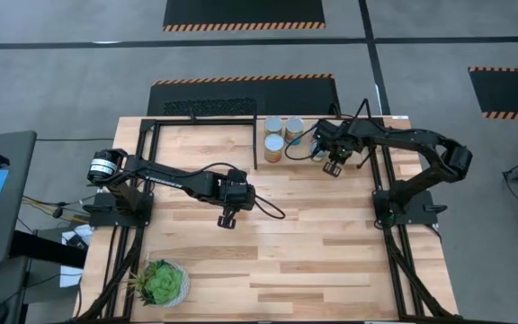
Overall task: Pick and place cans onto a shelf
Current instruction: Put the canned pineapple rings on the shelf, then return to Home Position
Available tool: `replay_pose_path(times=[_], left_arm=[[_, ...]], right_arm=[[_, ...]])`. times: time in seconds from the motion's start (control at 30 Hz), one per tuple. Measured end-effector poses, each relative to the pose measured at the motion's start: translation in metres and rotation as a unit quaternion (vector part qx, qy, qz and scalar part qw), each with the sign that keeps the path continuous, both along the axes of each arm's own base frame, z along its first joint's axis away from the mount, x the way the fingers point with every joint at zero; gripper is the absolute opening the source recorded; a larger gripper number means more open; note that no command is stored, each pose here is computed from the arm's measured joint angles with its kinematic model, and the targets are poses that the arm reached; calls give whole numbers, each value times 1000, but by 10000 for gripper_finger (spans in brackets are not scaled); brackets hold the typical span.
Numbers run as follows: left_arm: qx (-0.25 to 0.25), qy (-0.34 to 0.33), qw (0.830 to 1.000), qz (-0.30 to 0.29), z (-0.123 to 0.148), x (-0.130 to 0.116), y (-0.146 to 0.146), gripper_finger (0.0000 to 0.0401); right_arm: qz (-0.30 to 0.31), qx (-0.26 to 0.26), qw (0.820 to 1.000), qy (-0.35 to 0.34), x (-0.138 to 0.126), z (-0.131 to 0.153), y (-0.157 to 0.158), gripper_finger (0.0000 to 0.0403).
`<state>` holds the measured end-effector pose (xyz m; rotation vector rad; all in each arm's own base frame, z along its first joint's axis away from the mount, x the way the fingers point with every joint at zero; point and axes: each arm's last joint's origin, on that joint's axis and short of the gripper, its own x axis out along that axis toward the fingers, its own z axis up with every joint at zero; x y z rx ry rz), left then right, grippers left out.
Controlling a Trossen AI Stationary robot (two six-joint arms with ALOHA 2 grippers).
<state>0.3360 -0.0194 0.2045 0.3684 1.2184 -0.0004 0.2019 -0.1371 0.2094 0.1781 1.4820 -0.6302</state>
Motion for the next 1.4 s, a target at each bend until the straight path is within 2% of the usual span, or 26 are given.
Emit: replay_pose_path(times=[0.73, 1.0, 1.1, 1.27, 1.4], left_arm=[[2, 1, 1000, -5, 0, 0, 0, 0], [0, 0, 1000, 0, 0, 0, 0, 0], [5, -2, 1000, 13, 0, 0, 1, 0], [-4, 6, 998, 70, -1, -4, 1, 0], [-6, 54, 994, 100, -4, -14, 2, 0]], right_arm=[[10, 6, 1000, 11, -1, 1, 1, 62], [0, -2, 1000, -7, 8, 38, 3, 62], [-44, 11, 999, -5, 8, 50, 12, 62], [-118, 65, 990, 31, 5, 58, 40, 62], [-90, 71, 991, 68, 7, 58, 62, 62]])
